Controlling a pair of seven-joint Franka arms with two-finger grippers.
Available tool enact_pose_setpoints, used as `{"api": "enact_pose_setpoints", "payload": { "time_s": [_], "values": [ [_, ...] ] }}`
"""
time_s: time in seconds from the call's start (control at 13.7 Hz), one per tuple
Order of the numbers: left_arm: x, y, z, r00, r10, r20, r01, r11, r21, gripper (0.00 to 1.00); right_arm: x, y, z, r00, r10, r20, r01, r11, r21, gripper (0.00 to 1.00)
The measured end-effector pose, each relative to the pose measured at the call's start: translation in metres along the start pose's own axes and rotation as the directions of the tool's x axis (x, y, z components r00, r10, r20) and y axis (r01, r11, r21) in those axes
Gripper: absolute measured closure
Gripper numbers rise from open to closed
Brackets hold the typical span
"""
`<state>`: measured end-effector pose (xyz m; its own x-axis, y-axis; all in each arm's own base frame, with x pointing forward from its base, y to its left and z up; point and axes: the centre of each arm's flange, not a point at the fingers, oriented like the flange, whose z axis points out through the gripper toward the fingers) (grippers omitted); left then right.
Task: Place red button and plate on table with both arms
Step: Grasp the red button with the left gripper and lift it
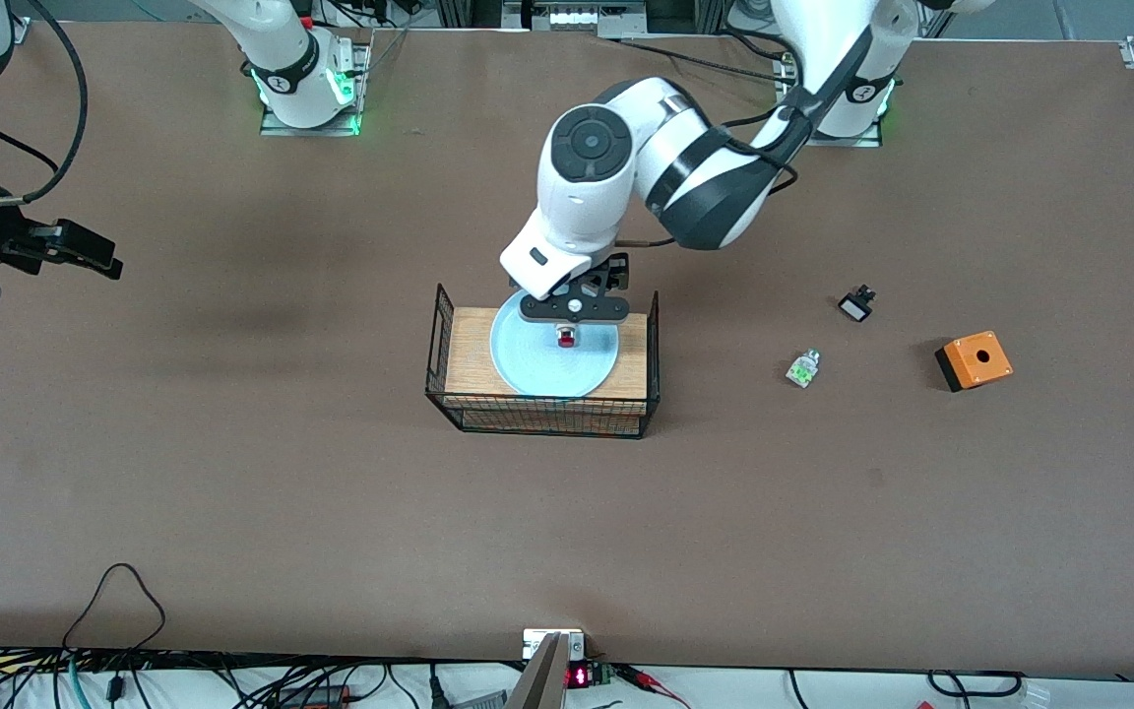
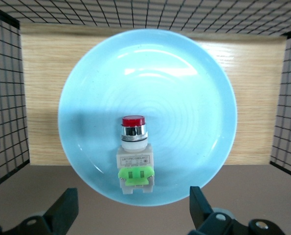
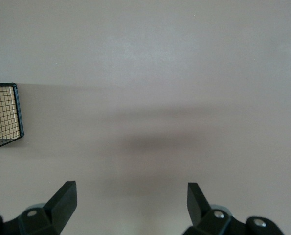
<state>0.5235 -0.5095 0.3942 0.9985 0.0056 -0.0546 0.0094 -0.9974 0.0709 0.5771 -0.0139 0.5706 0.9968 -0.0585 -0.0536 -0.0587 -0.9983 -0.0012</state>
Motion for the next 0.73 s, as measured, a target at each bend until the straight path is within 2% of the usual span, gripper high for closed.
{"api": "enact_pose_setpoints", "payload": {
  "time_s": [0.15, 0.44, 0.51, 0.66, 0.73],
  "values": [
    [-0.002, 0.004, 0.013, 1.000, 0.009, 0.008, -0.009, 1.000, 0.012, 0.00, 0.000, 0.000, 0.000, 1.000, 0.001, 0.000, -0.001, 1.000, 0.000, 0.00],
    [0.010, 0.007, 0.031, 1.000, 0.001, -0.026, -0.001, 1.000, -0.029, 0.04, 0.001, 0.000, 0.001, 1.000, 0.002, 0.001, -0.002, 1.000, -0.001, 0.00],
    [0.012, 0.006, 0.039, 1.000, 0.006, -0.031, -0.007, 1.000, -0.018, 0.12, 0.001, 0.000, 0.002, 1.000, 0.002, 0.000, -0.002, 1.000, -0.001, 0.00],
    [0.015, 0.005, 0.050, 0.998, 0.030, -0.059, -0.029, 0.999, 0.019, 0.16, 0.003, 0.000, 0.004, 1.000, 0.002, 0.001, -0.002, 1.000, -0.002, 0.00],
    [0.015, 0.004, 0.053, 0.997, 0.035, -0.063, -0.033, 0.999, 0.028, 0.23, 0.004, 0.000, 0.006, 1.000, 0.002, 0.004, -0.002, 1.000, -0.003, 0.00]
  ]
}}
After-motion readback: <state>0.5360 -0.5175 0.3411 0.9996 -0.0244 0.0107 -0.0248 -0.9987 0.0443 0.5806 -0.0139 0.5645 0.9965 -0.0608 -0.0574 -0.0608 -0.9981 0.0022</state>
